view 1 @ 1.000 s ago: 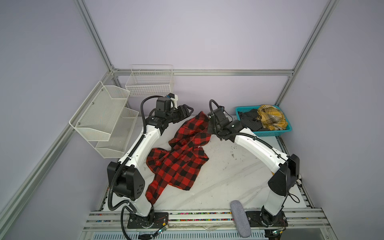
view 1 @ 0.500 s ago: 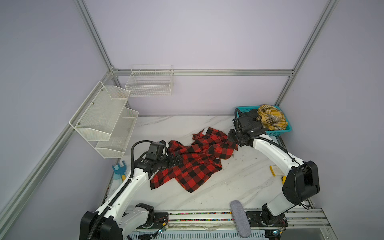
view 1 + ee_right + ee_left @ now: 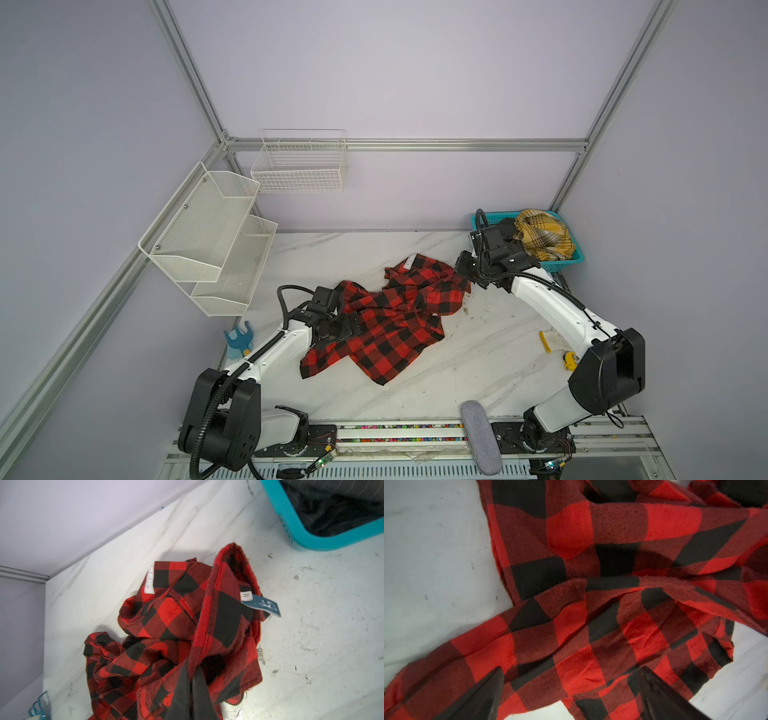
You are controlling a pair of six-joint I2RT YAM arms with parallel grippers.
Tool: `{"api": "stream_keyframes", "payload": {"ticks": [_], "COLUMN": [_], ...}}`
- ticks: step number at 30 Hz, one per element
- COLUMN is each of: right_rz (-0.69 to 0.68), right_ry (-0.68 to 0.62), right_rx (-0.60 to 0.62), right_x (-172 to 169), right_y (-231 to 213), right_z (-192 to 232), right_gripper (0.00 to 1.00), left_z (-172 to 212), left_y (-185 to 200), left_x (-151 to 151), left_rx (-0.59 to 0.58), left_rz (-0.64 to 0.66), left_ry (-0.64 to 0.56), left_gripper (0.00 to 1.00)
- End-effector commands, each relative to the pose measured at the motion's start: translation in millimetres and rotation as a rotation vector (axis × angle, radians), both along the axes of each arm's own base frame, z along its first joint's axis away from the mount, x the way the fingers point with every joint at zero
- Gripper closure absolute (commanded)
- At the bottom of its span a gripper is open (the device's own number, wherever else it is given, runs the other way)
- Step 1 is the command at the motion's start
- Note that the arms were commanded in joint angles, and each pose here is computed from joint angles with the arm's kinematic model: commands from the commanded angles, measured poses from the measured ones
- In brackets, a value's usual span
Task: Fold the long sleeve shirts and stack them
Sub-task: 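Grasp the shirt edges with both grippers and lift it up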
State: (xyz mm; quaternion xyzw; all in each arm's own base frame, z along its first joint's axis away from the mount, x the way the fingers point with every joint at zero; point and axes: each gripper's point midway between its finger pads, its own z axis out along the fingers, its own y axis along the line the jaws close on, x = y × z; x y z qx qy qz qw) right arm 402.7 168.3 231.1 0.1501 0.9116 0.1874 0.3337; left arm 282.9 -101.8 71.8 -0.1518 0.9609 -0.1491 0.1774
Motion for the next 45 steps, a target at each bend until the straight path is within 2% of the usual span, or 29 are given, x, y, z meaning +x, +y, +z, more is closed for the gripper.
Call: {"api": "stream_keyframes", "payload": {"ticks": [1,5,9,11,14,18,19,23,25,26,32,39,42,45], "right_rz": [0.024,0.072,0.085,0.093,0.095,0.085,0.082,0.077,0.075,0.076,0.076,0.127,0.223,0.363], "right_ry": [-0.111,-0.147,-0.198,-0.213,-0.216,-0.212,-0.211,-0.202,-0.196,-0.194,-0.199,-0.226,-0.3,-0.459], "right_rx": [0.044,0.086,0.115,0.128,0.138,0.135,0.134,0.128,0.125,0.124,0.117,0.17,0.28,0.435], "right_x": [-3.2,-3.2,-3.3,-3.9,-4.4,-5.1,-5.3,-5.7,-4.9,-5.3,-3.0,20.2,42.4,59.4], "right_y": [2.1,12.0,13.8,14.3,15.2,12.7,12.0,10.6,9.7,10.4,9.7,31.8,64.1,100.8], "right_z": [52.1,71.1,93.9,101.1,104.5,102.3,101.8,96.7,93.6,92.7,93.9,102.7,126.1,185.0], "right_gripper": [1.0,1.0,1.0,1.0,1.0,1.0,1.0,1.0,1.0,1.0,1.0,1.0,1.0,1.0], "left_z": [31.6,37.0,20.5,15.0,3.3,-5.5,-8.1,-12.1,-6.7,-3.4,13.6,101.8,155.8,216.3], "left_y": [-12.9,-9.9,-3.7,-6.0,-9.0,-8.1,-5.5,1.1,3.3,4.5,6.5,41.8,76.0,113.0], "left_x": [34.2,47.8,51.2,53.0,55.8,52.0,50.0,44.1,44.7,45.1,51.8,85.1,110.3,131.8], "left_rx": [-0.072,-0.037,0.012,0.003,0.004,0.013,0.023,0.048,0.056,0.059,0.07,0.222,0.281,0.32], "left_rz": [0.012,0.008,0.024,0.028,0.021,0.025,0.031,0.055,0.067,0.071,0.074,0.152,0.252,0.356], "left_ry": [-0.167,-0.22,-0.173,-0.156,-0.115,-0.081,-0.073,-0.053,-0.063,-0.07,-0.112,-0.298,-0.374,-0.466], "left_gripper": [0.0,0.0,0.01,0.06,0.2,0.3,0.36,0.81,0.96,1.0,1.0,1.0,1.0,1.0]}}
